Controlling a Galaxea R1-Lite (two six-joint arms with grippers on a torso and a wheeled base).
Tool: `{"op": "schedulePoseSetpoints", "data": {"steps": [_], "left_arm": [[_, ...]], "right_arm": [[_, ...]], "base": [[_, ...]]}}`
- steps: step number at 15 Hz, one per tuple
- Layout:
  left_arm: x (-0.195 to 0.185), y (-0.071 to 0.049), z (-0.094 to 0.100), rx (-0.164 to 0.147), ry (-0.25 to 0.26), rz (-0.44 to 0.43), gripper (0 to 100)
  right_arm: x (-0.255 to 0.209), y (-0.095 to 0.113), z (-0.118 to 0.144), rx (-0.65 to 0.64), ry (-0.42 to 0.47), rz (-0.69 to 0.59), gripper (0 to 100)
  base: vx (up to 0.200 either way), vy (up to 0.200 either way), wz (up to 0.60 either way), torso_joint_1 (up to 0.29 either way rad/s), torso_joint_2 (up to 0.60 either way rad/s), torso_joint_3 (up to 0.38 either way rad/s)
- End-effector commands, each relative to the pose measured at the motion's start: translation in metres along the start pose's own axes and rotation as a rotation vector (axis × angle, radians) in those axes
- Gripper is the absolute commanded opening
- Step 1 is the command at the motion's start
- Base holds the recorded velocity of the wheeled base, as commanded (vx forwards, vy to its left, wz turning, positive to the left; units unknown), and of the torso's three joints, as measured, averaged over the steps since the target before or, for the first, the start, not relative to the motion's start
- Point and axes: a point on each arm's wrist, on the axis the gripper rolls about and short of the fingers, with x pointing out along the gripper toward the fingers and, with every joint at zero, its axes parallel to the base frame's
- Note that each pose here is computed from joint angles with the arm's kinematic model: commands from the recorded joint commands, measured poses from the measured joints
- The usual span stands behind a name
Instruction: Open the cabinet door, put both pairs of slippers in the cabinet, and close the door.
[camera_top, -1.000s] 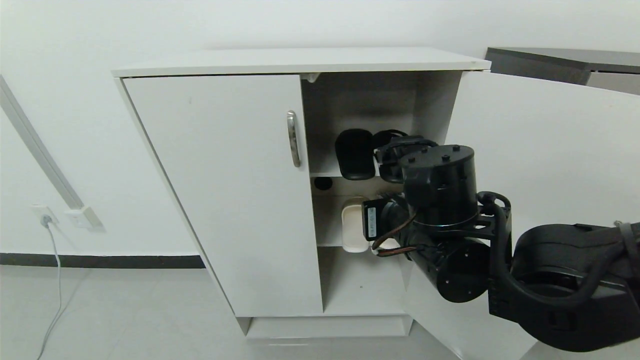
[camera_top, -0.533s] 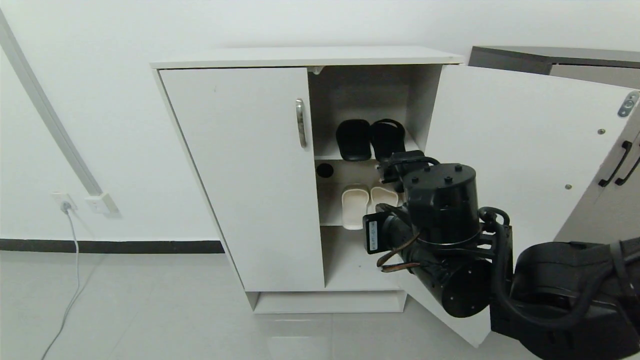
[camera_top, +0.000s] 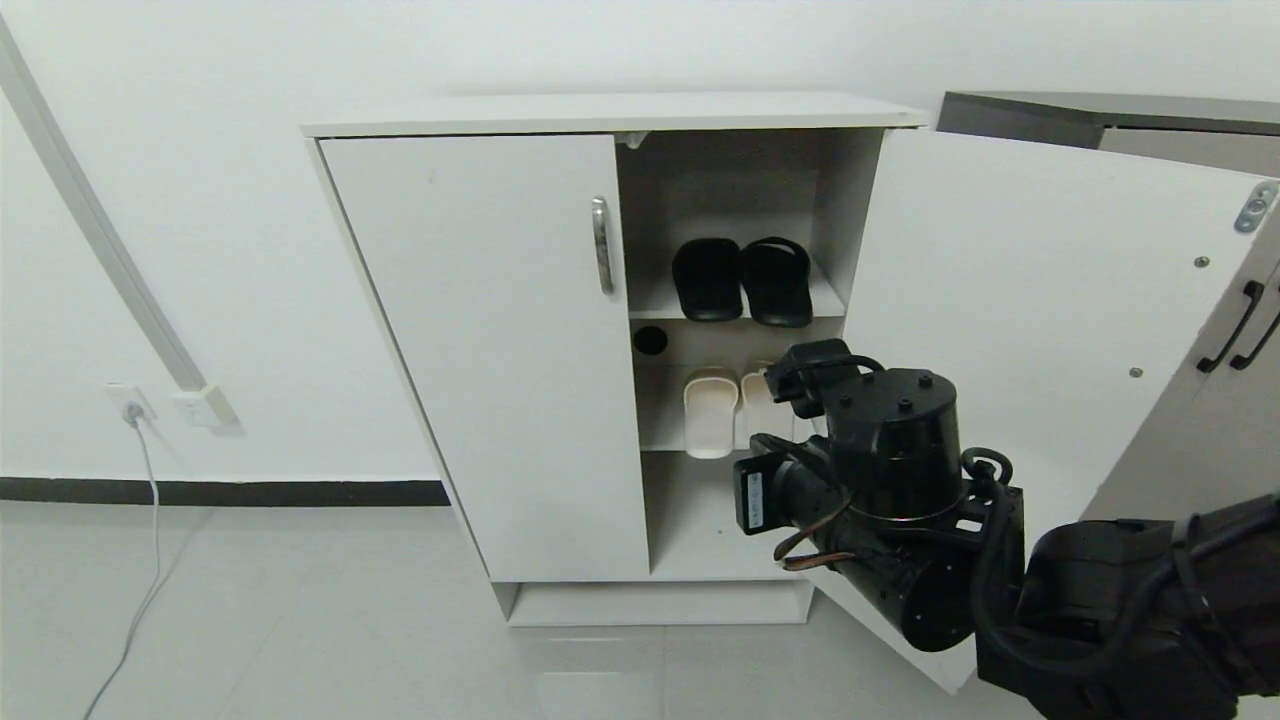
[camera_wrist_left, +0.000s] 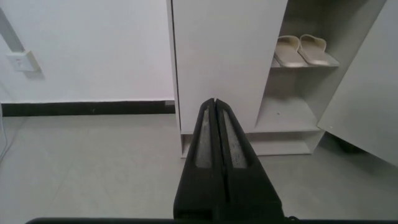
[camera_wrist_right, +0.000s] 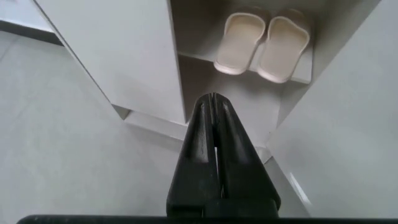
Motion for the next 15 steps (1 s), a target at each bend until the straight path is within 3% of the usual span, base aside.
{"op": "schedulePoseSetpoints", "data": {"steps": [1, 9, 15], "left_arm": [[0.0000, 0.0000, 0.0000, 0.000, 0.000, 0.000, 0], [0.0000, 0.0000, 0.0000, 0.000, 0.000, 0.000, 0], [0.0000, 0.0000, 0.0000, 0.000, 0.000, 0.000, 0]], "right_arm": [[0.0041, -0.0013, -0.0095, -0.017, 0.026, -0.009, 0], [0.0055, -0.0033, -0.0147, -0.030, 0.042, -0.021, 0], [0.0064, -0.0031, -0.0163, -0.033, 0.047, -0.024, 0]], "base": [[0.000, 0.000, 0.00, 0.000, 0.00, 0.000], [0.000, 0.000, 0.00, 0.000, -0.02, -0.015], [0.000, 0.000, 0.00, 0.021, -0.36, -0.351]]}}
